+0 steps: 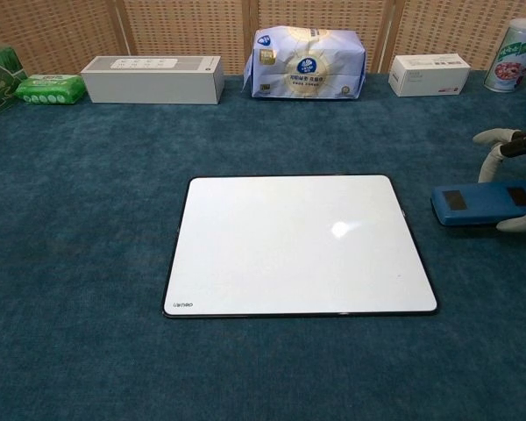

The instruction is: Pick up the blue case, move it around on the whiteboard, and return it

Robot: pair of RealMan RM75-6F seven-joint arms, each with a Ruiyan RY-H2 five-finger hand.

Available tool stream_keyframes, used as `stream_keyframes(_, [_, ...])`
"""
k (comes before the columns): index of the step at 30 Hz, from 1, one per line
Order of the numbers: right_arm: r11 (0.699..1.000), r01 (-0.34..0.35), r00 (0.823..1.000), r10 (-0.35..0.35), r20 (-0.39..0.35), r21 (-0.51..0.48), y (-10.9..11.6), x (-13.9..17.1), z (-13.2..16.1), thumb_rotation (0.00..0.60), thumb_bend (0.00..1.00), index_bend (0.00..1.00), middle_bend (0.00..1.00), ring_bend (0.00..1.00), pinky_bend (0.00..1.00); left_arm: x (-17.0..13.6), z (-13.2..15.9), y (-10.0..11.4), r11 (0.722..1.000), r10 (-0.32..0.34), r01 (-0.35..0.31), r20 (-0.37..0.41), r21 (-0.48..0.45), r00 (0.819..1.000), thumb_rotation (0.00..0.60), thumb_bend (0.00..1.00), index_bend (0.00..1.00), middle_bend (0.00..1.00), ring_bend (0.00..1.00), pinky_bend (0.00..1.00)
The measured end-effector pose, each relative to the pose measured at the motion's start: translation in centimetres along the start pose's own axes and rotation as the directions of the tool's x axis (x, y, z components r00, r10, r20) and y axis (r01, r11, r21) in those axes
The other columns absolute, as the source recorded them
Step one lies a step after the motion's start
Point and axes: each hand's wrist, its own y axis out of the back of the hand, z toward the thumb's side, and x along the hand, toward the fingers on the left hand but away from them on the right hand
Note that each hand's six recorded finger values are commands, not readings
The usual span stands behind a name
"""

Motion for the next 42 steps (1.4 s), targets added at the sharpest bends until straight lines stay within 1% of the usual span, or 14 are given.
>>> stream_keyframes(2, [1.000, 0.004, 1.000, -0.004, 0.000, 0.004, 0.1, 0.0, -0.1, 0.600, 0.18, 0.28, 0.00, 0.00, 0.00, 0.0, 0.0, 0.0, 1.000, 0.001, -0.001, 0.001, 0.001, 1.000, 0.600, 0.32, 0.35, 0.26, 0.14, 0.00])
stream_keyframes(4, [1.000, 0.005, 1.000, -0.005, 0.001, 0.004, 0.1, 0.1, -0.1, 0.600, 0.18, 0.24, 0.00, 0.00, 0.00, 0.0, 0.0, 0.0, 1.000, 0.000, 0.000, 0.001, 0.000, 1.000, 0.600, 0.32, 0.35, 0.26, 0.14, 0.00])
stream_keyframes(8, [1.000, 0.010, 1.000, -0.010, 0.000, 0.012, 0.2, 0.1, -0.1, 0.600, 0.18, 0.19, 0.00, 0.00, 0.00, 0.1, 0.0, 0.0, 1.000, -0.001, 0.001, 0.001, 0.001, 1.000, 0.600, 0.32, 0.35, 0.26, 0.14, 0.00])
stream_keyframes(12, [1.000, 0.024, 1.000, -0.024, -0.002, 0.017, 0.6, 0.3, -0.1, 0.598, 0.18, 0.17, 0.00, 0.00, 0.00, 0.1, 0.0, 0.0, 1.000, 0.000, 0.000, -0.001, 0.000, 1.000, 0.600, 0.32, 0.35, 0.26, 0.14, 0.00])
stream_keyframes(15, [0.999, 0.049, 0.999, -0.049, -0.003, 0.013, 1.2, 0.5, 0.0, 0.598, 0.19, 0.17, 0.00, 0.00, 0.00, 0.1, 0.0, -0.2, 1.000, -0.003, 0.003, -0.002, -0.004, 1.000, 0.600, 0.32, 0.35, 0.26, 0.14, 0.00])
stream_keyframes(21, [0.991, 0.137, 0.991, -0.137, -0.002, 0.007, 3.2, 1.8, 0.4, 0.600, 0.21, 0.20, 0.00, 0.00, 0.00, -0.1, -0.7, -0.7, 1.000, -0.017, 0.016, -0.029, -0.012, 0.999, 0.600, 0.32, 0.34, 0.26, 0.14, 0.00])
stream_keyframes(24, [0.983, 0.181, 0.983, -0.181, 0.009, 0.033, 4.1, 2.7, 0.3, 0.600, 0.21, 0.22, 0.01, 0.00, 0.00, -0.2, -1.2, -1.0, 1.000, -0.022, 0.021, -0.048, -0.018, 0.999, 0.600, 0.32, 0.34, 0.26, 0.14, 0.00])
stream_keyframes(27, [0.970, 0.229, 0.972, -0.232, 0.031, 0.087, 5.1, 3.9, -0.2, 0.600, 0.21, 0.26, 0.03, 0.00, 0.00, -0.4, -2.1, -1.6, 0.999, -0.040, 0.038, -0.079, -0.026, 0.996, 0.600, 0.32, 0.33, 0.26, 0.14, 0.00])
stream_keyframes(30, [0.950, 0.273, 0.955, -0.286, 0.073, 0.150, 6.0, 5.6, -1.1, 0.600, 0.21, 0.30, 0.06, 0.00, 0.00, -0.7, -2.8, -2.4, 0.997, -0.066, 0.062, -0.105, -0.039, 0.992, 0.600, 0.32, 0.32, 0.26, 0.14, 0.00])
stream_keyframes(31, [0.944, 0.284, 0.948, -0.303, 0.098, 0.168, 6.2, 6.4, -1.7, 0.600, 0.21, 0.31, 0.07, 0.00, 0.00, -0.8, -2.9, -2.6, 0.997, -0.071, 0.067, -0.111, -0.042, 0.991, 0.600, 0.32, 0.32, 0.26, 0.14, 0.00])
stream_keyframes(34, [0.935, 0.293, 0.932, -0.326, 0.157, 0.198, 6.3, 8.4, -3.2, 0.600, 0.21, 0.34, 0.09, 0.00, 0.00, -1.1, -3.4, -3.4, 0.996, -0.082, 0.077, -0.128, -0.040, 0.988, 0.600, 0.32, 0.31, 0.26, 0.14, 0.00])
stream_keyframes(37, [0.930, 0.294, 0.920, -0.338, 0.200, 0.218, 6.1, 10.1, -4.2, 0.600, 0.21, 0.36, 0.10, 0.00, 0.00, -1.4, -3.8, -4.0, 0.996, -0.083, 0.079, -0.144, -0.031, 0.986, 0.600, 0.32, 0.30, 0.26, 0.14, 0.00])
stream_keyframes(42, [0.930, 0.294, 0.906, -0.345, 0.247, 0.218, 5.4, 12.4, -5.1, 0.600, 0.21, 0.36, 0.10, 0.00, 0.00, -2.0, -4.0, -5.3, 0.994, -0.111, 0.105, -0.161, -0.042, 0.981, 0.600, 0.32, 0.29, 0.26, 0.14, 0.00])
